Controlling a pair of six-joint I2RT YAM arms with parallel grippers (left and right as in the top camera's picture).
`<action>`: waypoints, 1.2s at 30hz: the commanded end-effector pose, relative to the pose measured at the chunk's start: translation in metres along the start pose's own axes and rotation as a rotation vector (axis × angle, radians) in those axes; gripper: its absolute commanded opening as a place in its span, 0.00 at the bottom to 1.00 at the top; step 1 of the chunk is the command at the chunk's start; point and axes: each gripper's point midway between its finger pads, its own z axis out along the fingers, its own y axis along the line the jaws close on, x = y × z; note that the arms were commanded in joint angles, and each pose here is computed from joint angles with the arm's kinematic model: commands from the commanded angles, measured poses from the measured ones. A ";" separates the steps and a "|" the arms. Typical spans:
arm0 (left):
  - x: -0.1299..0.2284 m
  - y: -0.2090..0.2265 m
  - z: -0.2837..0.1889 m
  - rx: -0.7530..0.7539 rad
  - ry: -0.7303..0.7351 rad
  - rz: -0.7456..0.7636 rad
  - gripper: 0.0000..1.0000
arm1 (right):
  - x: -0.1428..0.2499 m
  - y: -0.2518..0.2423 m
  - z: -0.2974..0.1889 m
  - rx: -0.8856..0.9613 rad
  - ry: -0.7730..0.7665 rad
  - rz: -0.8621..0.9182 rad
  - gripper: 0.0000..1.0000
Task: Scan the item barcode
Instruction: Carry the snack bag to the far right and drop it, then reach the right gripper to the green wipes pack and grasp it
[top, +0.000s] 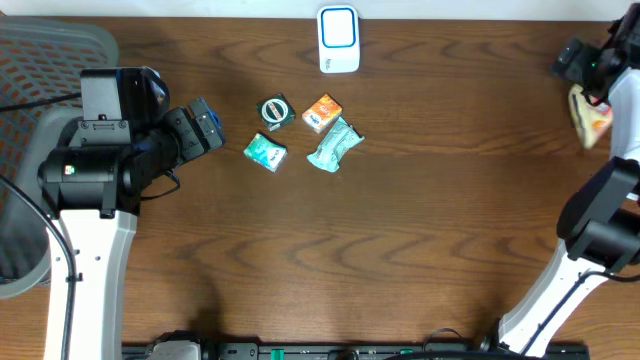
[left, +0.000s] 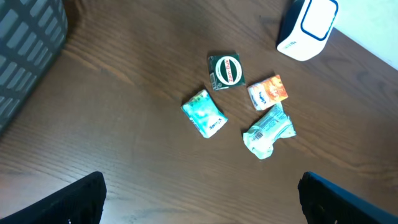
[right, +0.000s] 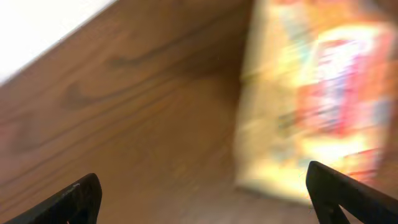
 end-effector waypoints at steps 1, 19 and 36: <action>-0.002 0.002 -0.001 -0.007 -0.007 0.003 0.98 | 0.020 0.072 -0.008 -0.347 0.089 -0.036 0.99; -0.002 0.002 -0.001 -0.007 -0.007 0.003 0.98 | 0.265 0.281 -0.075 -0.429 0.601 -0.517 0.99; -0.002 0.002 -0.001 -0.007 -0.007 0.003 0.98 | 0.325 0.334 -0.103 -0.479 0.587 -0.698 0.99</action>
